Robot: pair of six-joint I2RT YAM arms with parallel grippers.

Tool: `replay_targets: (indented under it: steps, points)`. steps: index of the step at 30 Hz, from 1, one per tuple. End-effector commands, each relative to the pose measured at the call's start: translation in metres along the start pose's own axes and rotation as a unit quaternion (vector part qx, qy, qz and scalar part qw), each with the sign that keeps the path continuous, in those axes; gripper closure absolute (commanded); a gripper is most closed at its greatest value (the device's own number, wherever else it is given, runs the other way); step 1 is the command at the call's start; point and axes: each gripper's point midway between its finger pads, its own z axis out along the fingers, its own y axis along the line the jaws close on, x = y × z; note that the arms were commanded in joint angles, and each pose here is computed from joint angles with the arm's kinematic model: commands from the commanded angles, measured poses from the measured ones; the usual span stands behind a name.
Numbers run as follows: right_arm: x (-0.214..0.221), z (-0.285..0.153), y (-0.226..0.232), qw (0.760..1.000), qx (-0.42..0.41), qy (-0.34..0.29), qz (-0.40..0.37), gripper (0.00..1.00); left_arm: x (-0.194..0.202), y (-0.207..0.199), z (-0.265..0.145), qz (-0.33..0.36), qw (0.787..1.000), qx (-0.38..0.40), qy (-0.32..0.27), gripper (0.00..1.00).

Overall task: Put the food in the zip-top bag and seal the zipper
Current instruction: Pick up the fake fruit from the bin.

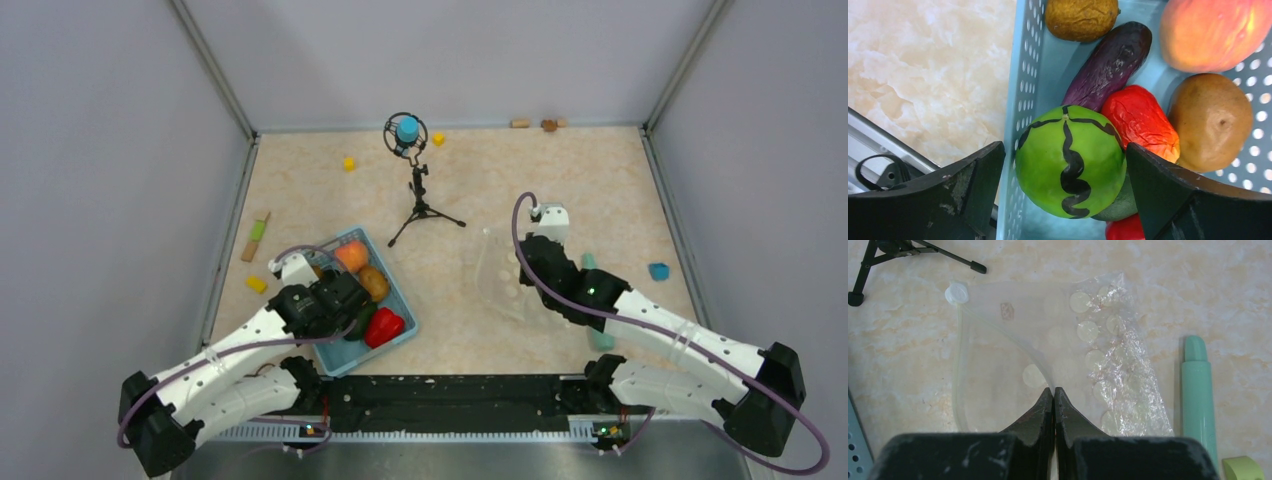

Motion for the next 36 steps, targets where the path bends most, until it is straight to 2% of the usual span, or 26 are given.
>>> replay_targets:
  steps: [1,12,23,26,32,36]
  points:
    - [-0.011,-0.001,-0.004,1.000,0.009,-0.019,0.016,1.00,0.012,-0.022,0.002,0.000,0.999,0.025,0.029,0.06]
    - [-0.010,0.001,-0.005,1.000,0.014,-0.017,0.013,1.00,0.019,-0.034,0.002,0.019,0.998,0.034,0.049,0.29]
    - [-0.010,0.000,-0.005,1.000,0.012,-0.017,0.013,1.00,0.011,-0.042,-0.015,0.036,0.995,0.054,0.070,0.27]
    - [-0.010,0.000,-0.005,1.000,0.012,-0.016,0.013,1.00,0.005,-0.046,-0.022,0.051,0.994,0.062,0.069,0.30]
    - [-0.009,0.001,-0.004,1.000,0.012,-0.014,0.010,1.00,0.009,-0.049,-0.024,0.080,0.991,0.062,0.086,0.24]
    - [-0.008,0.002,-0.003,1.000,0.012,-0.013,0.009,1.00,0.017,-0.047,-0.025,0.101,0.988,0.058,0.106,0.23]
